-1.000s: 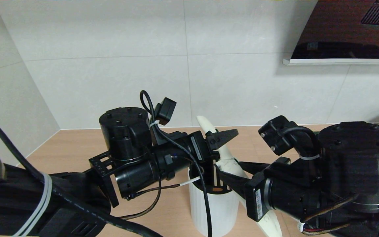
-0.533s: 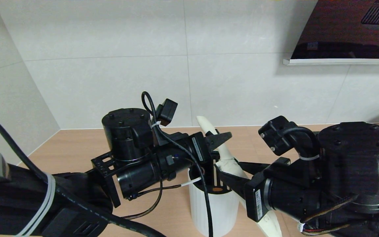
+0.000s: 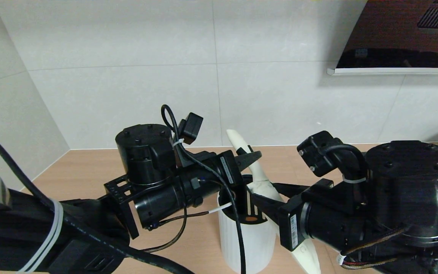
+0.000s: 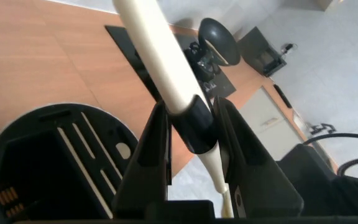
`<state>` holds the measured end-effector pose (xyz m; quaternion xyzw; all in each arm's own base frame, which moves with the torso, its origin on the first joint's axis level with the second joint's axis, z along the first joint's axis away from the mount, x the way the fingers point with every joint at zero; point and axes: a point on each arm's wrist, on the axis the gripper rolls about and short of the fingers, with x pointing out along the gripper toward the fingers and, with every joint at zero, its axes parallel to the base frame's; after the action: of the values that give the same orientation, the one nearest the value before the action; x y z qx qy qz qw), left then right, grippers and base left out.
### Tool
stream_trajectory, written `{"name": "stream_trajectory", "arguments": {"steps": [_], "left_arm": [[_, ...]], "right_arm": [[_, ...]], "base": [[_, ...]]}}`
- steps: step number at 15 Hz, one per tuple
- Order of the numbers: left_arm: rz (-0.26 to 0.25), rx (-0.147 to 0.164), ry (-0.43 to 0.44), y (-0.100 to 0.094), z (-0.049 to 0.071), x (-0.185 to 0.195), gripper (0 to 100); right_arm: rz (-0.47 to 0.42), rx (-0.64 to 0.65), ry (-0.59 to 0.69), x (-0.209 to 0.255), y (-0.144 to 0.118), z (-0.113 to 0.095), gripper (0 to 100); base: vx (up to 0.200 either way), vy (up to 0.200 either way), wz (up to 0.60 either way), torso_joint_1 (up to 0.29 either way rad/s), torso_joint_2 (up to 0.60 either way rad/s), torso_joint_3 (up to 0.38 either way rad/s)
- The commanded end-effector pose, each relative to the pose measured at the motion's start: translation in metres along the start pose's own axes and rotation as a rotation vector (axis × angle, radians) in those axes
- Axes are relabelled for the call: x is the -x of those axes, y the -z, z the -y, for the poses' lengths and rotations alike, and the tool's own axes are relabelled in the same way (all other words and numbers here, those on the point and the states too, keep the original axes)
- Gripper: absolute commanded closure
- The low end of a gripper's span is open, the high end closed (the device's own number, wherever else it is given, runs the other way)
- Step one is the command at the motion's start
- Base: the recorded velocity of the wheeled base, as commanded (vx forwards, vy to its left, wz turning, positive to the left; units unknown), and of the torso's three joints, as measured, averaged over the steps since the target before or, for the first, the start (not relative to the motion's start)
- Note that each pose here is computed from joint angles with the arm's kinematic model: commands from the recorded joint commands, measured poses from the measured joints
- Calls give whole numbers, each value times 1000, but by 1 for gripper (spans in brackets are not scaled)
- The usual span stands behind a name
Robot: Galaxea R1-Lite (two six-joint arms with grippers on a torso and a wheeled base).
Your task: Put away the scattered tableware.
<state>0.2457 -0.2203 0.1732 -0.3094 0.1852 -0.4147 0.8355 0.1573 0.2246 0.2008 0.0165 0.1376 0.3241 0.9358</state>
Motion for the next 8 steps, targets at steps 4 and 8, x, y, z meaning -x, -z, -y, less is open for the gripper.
{"name": "stream_trajectory", "arguments": {"steps": [4, 8], "left_arm": [[6, 0, 3, -1, 1, 1, 100], [9, -1, 9, -2, 3, 2, 100]], "right_arm": [[12, -3, 16, 0, -1, 0, 100], [45, -24, 9, 1, -6, 0, 0]], "base": [[0, 0, 0, 0, 0, 0], [0, 0, 0, 0, 0, 0]]}}
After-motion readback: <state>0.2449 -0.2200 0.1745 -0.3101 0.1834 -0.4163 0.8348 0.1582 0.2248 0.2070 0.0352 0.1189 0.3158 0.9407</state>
